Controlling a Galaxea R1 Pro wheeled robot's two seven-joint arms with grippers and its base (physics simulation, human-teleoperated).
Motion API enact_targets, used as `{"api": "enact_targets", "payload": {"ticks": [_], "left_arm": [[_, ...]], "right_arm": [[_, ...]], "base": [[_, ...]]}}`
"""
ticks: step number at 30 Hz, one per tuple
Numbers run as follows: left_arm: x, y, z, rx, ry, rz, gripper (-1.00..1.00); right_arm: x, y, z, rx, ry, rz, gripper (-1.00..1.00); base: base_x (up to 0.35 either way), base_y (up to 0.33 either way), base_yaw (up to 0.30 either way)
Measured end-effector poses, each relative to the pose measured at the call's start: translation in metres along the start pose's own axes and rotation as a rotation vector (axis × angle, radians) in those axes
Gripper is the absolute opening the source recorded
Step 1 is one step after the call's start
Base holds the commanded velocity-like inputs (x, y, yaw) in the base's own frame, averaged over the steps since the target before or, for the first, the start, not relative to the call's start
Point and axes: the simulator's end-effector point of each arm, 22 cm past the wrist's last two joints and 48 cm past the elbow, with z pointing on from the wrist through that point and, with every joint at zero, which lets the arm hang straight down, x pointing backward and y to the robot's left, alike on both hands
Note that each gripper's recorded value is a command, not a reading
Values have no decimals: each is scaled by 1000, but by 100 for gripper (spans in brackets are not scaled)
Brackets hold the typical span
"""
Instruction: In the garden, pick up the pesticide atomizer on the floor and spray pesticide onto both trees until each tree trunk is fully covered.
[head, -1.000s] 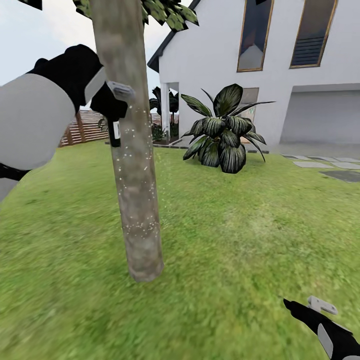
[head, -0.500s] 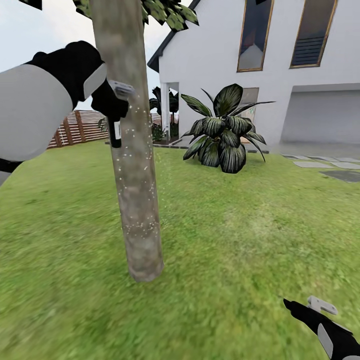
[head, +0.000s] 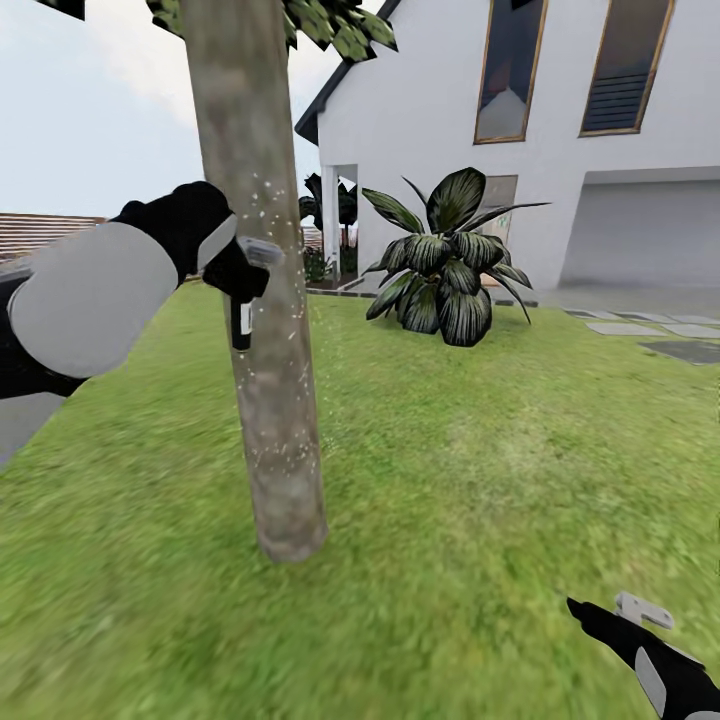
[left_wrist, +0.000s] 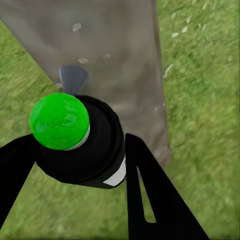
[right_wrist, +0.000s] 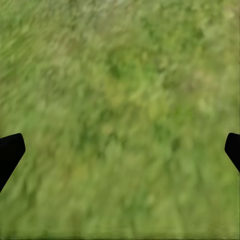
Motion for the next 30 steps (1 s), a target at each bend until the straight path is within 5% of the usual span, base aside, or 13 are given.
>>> {"api": "enact_targets", "payload": {"ticks": [17,30], "left_arm": [[123,-42,99,63,186,20,-100],[187,-71,157,105,158,57,-100]], "right_arm": [[0,0,0,0,1,-1,100],[0,0,0,0,0,-1,100]], "base": [[-60,0,0],[0,0,0]]}}
